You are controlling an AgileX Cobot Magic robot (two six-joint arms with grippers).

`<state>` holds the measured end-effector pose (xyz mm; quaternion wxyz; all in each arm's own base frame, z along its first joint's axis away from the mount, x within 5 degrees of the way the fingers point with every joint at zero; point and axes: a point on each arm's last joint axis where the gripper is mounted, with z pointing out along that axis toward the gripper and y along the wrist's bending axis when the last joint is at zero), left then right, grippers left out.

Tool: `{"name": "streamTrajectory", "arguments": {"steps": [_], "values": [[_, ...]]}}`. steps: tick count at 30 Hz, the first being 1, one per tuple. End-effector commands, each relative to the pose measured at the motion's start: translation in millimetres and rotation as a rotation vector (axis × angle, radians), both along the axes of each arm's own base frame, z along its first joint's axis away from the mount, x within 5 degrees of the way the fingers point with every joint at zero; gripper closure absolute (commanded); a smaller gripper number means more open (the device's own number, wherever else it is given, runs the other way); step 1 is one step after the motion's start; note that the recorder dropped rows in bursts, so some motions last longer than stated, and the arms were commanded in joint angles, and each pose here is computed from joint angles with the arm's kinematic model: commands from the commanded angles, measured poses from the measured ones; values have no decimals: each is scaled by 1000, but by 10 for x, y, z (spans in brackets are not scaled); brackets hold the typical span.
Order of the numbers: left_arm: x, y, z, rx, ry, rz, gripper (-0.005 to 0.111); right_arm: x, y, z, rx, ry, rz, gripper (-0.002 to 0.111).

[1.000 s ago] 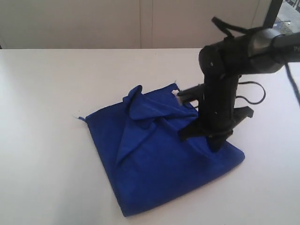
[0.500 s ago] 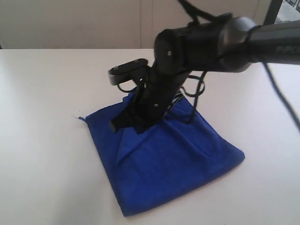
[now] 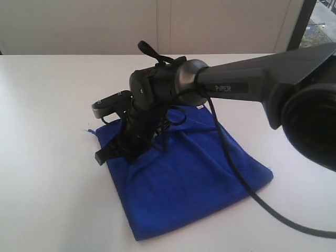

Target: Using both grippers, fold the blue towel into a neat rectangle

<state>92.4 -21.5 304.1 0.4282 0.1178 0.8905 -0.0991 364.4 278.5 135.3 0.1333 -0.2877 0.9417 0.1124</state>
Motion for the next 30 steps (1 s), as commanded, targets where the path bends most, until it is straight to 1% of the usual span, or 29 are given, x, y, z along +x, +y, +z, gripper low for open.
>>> {"name": "streamTrajectory", "arguments": {"steps": [1, 8, 14, 20, 25, 28, 30], "values": [[-20, -12, -14, -11, 9, -6, 107, 102, 62, -158, 24, -13, -62, 108], [-20, -12, -14, -11, 9, -6, 107, 299, 39, -213, 79, -79, -218, 108], [-20, -12, -14, -11, 9, -6, 107, 552, -192, -271, 115, -105, -374, 108], [-20, -12, -14, -11, 9, -6, 107, 710, -408, -359, 113, -109, -429, 108], [-20, -12, -14, -11, 9, -6, 107, 729, -428, -355, 116, -119, -427, 108], [-20, -12, -14, -11, 9, -6, 107, 739, -420, -248, 126, -127, -427, 108], [-20, -12, -14, -11, 9, -6, 107, 738, -420, -110, 137, -139, -426, 108]]}}
